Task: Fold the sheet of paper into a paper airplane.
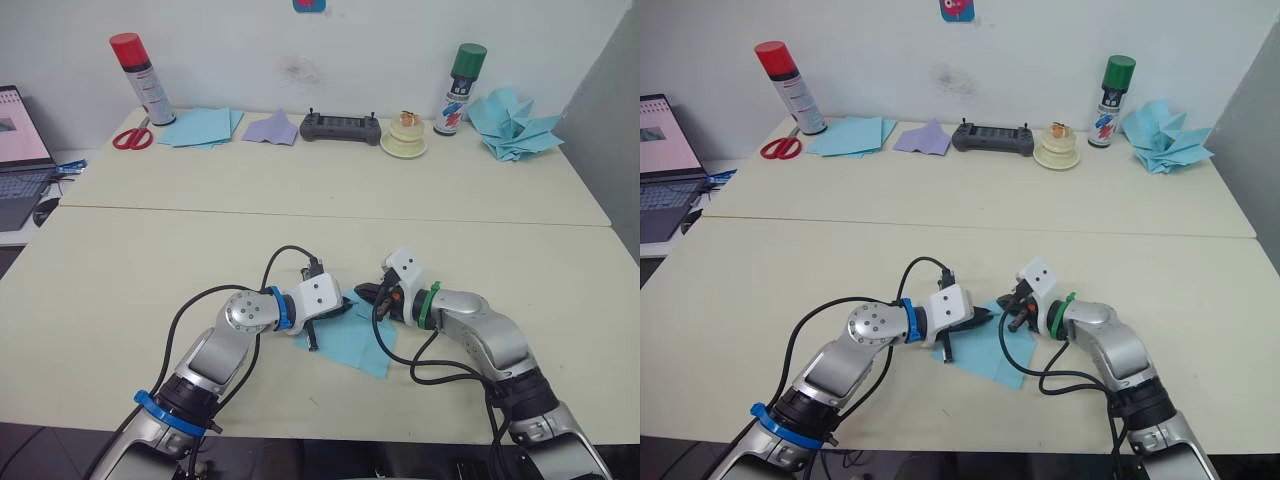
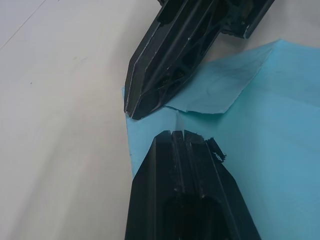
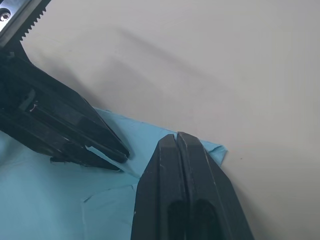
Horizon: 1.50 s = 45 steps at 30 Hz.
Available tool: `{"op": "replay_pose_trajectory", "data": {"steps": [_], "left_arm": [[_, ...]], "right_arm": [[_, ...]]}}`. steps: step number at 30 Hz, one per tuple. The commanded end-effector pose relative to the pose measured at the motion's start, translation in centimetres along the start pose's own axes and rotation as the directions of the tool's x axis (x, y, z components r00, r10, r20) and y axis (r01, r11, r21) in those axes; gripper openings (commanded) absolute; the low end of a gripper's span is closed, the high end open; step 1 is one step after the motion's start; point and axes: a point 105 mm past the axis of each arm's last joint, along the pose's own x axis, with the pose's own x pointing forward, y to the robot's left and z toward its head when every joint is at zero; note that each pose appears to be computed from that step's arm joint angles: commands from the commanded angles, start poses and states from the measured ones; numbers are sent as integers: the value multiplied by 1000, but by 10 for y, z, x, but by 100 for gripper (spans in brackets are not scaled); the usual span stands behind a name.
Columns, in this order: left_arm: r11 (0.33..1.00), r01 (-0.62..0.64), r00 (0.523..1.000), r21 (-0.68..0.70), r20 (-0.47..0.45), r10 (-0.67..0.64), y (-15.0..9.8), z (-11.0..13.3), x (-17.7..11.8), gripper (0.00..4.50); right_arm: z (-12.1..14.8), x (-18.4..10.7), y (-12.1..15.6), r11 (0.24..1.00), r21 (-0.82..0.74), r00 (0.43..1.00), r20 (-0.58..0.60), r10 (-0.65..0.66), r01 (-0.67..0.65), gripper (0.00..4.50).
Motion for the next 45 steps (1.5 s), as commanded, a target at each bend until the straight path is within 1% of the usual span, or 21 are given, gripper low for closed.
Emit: {"op": "replay_pose_trajectory", "data": {"steps": [1, 3, 5, 6, 7, 8, 10, 13, 15, 16, 18, 22, 24, 28, 31, 32, 34, 37, 40, 42, 45], "left_arm": [[999, 39, 998, 15, 48, -39, -7, 13, -5, 74], [999, 42, 998, 23, 52, -43, -5, 16, -11, 135], [998, 61, 997, 24, 36, -62, -5, 16, -21, 198], [996, 91, 996, -10, 21, -91, -7, 14, -28, 222], [990, 128, 992, -65, 16, -127, -10, 14, -36, 255], [983, 143, 990, -114, 24, -141, -9, 17, -44, 255], [966, 129, 991, -223, 61, -118, 2, 24, -58, 255], [935, 10, 992, -354, 120, 35, 37, 26, -72, 255], [915, -69, 982, -397, 136, 133, 54, 20, -73, 217], [908, -81, 978, -411, 144, 153, 56, 18, -70, 198], [899, -85, 971, -430, 167, 172, 55, 17, -59, 136], [899, -53, 970, -434, 192, 150, 42, 19, -30, 8], [894, -53, 970, -444, 189, 151, 37, 18, -18, 3], [905, -38, 986, -423, 130, 102, 19, 4, -1, 3], [908, -39, 997, -418, 49, 66, 7, -14, 1, 3], [911, -45, 998, -410, 19, 58, 3, -21, 0, 3], [910, -81, 997, -407, -20, 80, 5, -32, -5, 3], [882, -119, 993, -456, -33, 117, 9, -38, -14, 3], [834, -126, 991, -538, -29, 131, 6, -41, -28, 3], [825, -121, 992, -553, -39, 119, 2, -43, -36, 3], [820, -158, 987, -550, -84, 134, 2, -52, -47, 3]], "right_arm": [[-12, -4, -4, 1000, -5, 999, -41, -23, 23, 0], [-14, -5, -3, 1000, -4, 999, -45, -20, 20, 0], [-15, -6, -3, 1000, -3, 999, -47, -19, 19, 0], [-16, -6, -3, 1000, -2, 999, -48, -19, 19, 0], [-16, -6, -3, 1000, -2, 999, -49, -17, 17, 0], [-16, -6, -2, 1000, -4, 999, -49, -13, 12, 0], [-16, -6, 0, 1000, -7, 999, -49, -6, 6, 0], [-16, -6, 1, 1000, -8, 999, -44, -1, 1, 0], [-15, -5, 3, 1000, -6, 999, -41, 8, -8, 0], [-15, -5, 4, 1000, -6, 999, -41, 11, -11, 0], [-16, -4, 5, 1000, -4, 999, -40, 13, -13, 0], [-16, -4, 7, 1000, -2, 999, -40, 16, -16, 0], [-17, -4, 8, 1000, -8, 999, -44, 19, -19, 0], [-17, -4, 8, 1000, -13, 999, -47, 19, -20, 0], [-17, -5, 6, 1000, -11, 999, -46, 13, -13, 0], [-17, -5, 6, 1000, -8, 999, -46, 10, -10, 0], [-17, -5, 6, 1000, -7, 999, -46, 10, -10, 0], [-18, -5, 7, 1000, -3, 999, -48, 15, -15, 0], [-19, -3, 9, 1000, 0, 998, -51, 21, -21, 0], [-19, -3, 9, 1000, 3, 998, -50, 23, -23, 0], [-19, -2, 9, 1000, 0, 998, -52, 27, -27, 0]]}}
